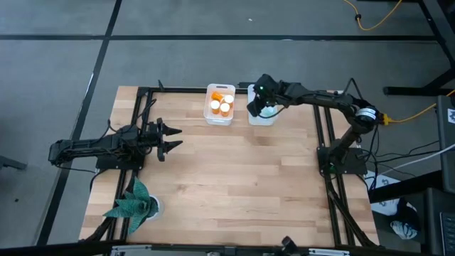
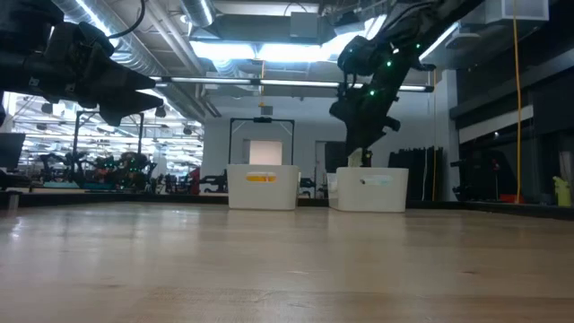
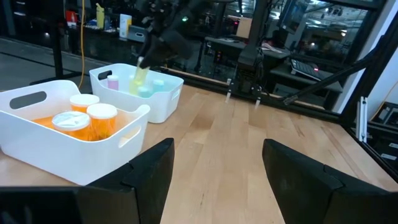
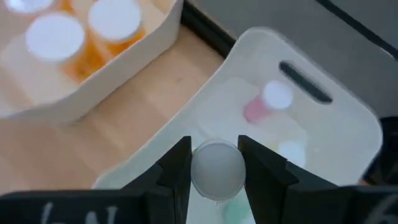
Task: Pick and place medicine bottles into bin by pill shape (circle, oval)
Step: Put the yellow tablet bottle into the right white bin
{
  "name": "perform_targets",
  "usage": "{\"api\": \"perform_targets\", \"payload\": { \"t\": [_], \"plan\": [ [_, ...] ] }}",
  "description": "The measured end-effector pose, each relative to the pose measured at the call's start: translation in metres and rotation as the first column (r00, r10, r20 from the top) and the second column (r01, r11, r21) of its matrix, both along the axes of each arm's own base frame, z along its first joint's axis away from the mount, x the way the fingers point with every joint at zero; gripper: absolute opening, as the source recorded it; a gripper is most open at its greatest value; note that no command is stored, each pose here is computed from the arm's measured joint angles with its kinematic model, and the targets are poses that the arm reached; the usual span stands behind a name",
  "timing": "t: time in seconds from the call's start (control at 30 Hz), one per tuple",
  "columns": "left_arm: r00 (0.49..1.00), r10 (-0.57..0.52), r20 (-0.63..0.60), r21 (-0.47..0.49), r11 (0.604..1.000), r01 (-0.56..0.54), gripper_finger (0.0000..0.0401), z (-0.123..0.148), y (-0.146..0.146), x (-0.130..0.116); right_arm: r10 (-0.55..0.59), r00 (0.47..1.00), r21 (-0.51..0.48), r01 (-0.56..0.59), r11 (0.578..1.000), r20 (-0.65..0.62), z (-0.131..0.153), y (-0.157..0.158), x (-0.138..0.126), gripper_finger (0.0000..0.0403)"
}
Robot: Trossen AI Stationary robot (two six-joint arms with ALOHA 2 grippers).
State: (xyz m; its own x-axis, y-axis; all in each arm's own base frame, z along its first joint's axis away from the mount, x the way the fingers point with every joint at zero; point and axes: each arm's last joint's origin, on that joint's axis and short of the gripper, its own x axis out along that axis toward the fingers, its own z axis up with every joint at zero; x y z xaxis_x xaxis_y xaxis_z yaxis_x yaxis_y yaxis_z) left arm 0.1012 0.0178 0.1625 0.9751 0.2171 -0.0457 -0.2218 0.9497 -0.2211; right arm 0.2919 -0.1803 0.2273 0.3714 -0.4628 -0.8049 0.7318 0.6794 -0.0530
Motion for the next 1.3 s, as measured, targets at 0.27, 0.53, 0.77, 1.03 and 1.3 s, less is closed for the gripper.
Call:
{"api": "perform_targets", "payload": {
  "t": [0.27,0.53,0.77,1.03,1.3],
  "plan": [
    [1.000,0.000,0.000,0.000,1.000,0.000,0.0237,0.000,0.000,0.000,0.011,0.999,0.016,-0.012,1.000,0.049,-0.004,-0.008,0.003,0.0120],
    [1.000,0.000,0.000,0.000,1.000,0.000,0.0237,0.000,0.000,0.000,0.006,0.999,0.011,-0.006,1.000,0.048,-0.003,-0.009,0.002,0.0120],
    [1.000,0.000,0.001,0.000,1.000,0.000,0.0237,0.000,0.000,0.000,-0.040,0.999,-0.012,0.040,0.999,0.026,-0.006,-0.016,-0.001,0.0120],
    [1.000,0.000,0.000,0.000,1.000,0.000,0.0237,0.000,0.000,0.000,-0.056,0.998,0.033,0.056,0.998,-0.003,-0.030,-0.029,0.002,0.0120],
    [1.000,-0.001,0.000,0.000,1.000,0.001,0.0237,0.000,0.000,0.000,-0.062,0.998,0.087,0.063,0.994,-0.016,-0.049,-0.039,0.003,0.0120]
  ]
}}
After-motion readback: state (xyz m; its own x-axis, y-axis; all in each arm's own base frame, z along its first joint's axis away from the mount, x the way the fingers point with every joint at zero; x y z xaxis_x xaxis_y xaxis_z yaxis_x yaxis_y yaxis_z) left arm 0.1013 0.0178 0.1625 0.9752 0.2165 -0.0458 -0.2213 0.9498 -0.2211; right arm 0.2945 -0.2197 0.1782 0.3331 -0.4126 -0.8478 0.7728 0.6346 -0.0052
